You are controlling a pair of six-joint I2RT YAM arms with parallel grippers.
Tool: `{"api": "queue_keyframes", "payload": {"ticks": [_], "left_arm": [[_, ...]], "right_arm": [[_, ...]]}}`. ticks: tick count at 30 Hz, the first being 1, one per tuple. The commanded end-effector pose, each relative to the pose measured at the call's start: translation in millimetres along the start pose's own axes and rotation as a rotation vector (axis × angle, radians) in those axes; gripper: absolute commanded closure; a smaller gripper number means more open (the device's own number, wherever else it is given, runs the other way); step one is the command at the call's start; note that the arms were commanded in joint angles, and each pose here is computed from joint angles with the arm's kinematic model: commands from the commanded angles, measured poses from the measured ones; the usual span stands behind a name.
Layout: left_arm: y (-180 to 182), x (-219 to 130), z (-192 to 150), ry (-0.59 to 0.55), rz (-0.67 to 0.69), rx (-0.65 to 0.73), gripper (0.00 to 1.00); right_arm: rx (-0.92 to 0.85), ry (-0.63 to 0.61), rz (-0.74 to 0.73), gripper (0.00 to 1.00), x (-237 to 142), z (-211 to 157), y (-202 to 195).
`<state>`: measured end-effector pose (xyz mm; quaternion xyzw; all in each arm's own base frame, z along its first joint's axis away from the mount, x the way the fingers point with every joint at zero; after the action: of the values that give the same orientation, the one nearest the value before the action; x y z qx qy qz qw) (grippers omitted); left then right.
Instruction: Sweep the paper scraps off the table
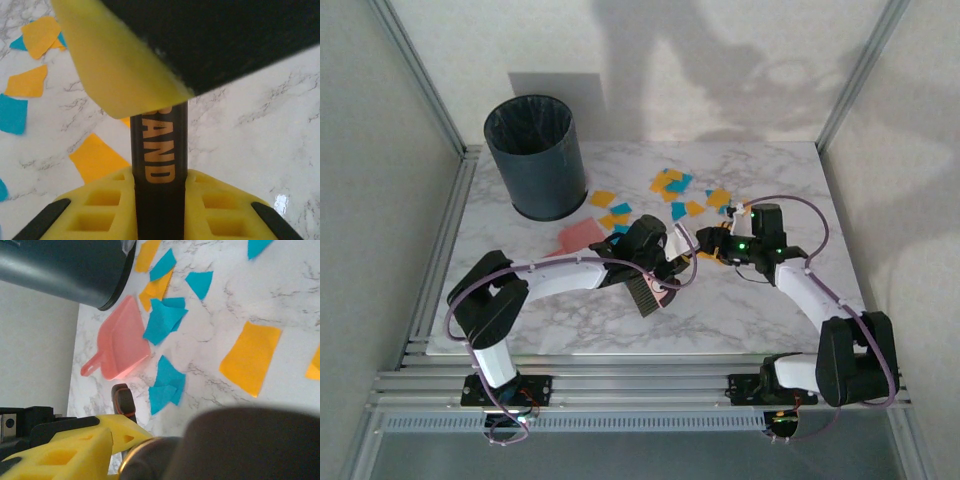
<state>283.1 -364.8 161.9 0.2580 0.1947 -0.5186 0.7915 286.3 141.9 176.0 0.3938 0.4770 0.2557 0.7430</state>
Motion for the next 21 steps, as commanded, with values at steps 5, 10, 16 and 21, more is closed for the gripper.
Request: {"api": "queue_keyframes", "payload": {"ticks": [5,10,16,21], "left_arm": [[5,-14,24,-0.095,0.033,0.009,0.83],[9,-15,28,-0.101,0.052,-0.008,0.83],[10,-17,33,-0.127,0.055,-0.018,0.83],[11,-17,33,-0.121,0.056,-0.024,0.82]], "right_arm": [[-0.035,0.035,0.087,0.50,7,3,21],[-0.048,0.072,0.103,0.49,12,-1,25],[-0.054,0.080,0.108,0.52,15,-3,26],[-0.056,0.074,0.108,0.68,15,-3,28]]}}
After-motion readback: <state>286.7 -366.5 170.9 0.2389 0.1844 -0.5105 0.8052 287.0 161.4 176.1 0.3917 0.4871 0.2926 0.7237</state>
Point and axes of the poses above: each hand's point on the last joint's axis, 136 mm out from that joint toward the fingers, its own x axis out along the fingers, its own y axis along the line the jaws close on, z = x × y, the point moved 5 cm from there along -x, back along the fingers, and after that the axes turned 11 degrees about x, right-handed, at the moved point
